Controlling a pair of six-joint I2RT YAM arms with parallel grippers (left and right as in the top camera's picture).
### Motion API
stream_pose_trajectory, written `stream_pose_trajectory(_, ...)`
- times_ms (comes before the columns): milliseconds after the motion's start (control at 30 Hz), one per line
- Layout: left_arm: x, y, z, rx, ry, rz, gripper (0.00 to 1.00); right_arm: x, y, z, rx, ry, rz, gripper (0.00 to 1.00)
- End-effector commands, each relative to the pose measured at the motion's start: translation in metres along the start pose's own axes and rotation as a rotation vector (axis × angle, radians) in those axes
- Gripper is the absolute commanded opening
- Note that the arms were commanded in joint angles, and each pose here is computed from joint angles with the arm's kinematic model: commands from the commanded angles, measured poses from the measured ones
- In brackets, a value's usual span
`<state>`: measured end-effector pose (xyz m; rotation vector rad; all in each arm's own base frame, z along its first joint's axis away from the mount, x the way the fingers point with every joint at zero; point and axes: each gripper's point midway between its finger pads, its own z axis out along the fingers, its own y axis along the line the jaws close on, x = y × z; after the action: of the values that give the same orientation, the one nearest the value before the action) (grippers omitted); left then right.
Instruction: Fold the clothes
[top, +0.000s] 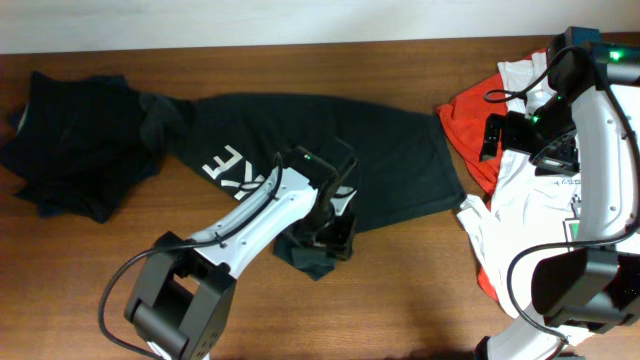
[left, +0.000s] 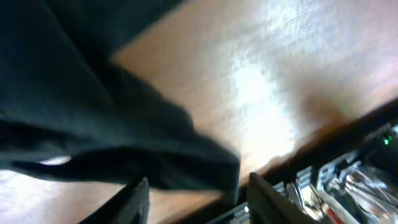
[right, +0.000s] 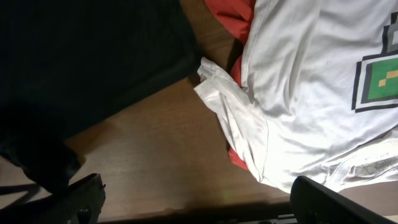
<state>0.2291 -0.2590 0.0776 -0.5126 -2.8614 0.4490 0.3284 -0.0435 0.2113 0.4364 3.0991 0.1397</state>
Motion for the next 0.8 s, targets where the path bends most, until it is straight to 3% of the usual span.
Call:
stream_pose_trajectory(0,-0.01,0.005,-0.011,-0.058,-0.061,0.023,0.52,0.001,-0.003,-0.005,0.018,-0.014,0.004,0.99)
stream_pose_trajectory(333,0.005,-0.015,0.019,-0.097,0.009,0.099,0.53,0.002,-0.003,-0.005,0.018,-0.014,0.004,0.98)
stream_pose_trajectory(667,0.005,0.027,0.016,-0.336,-0.005,0.017,0.52,0.001,-0.003,-0.005,0.017,-0.014,0.004,0.99)
stream_pose_trajectory(733,0.003,0.025,0.016,-0.325,-0.016,0.016,0.52,0.002,-0.003,-0.005,0.017,-0.014,0.004,0.99)
stream_pose_trajectory(767,0.002,0.023,0.017,-0.317,-0.017,0.017,0.47,0.002,-0.003,-0.005,0.017,-0.013,0.004,0.98)
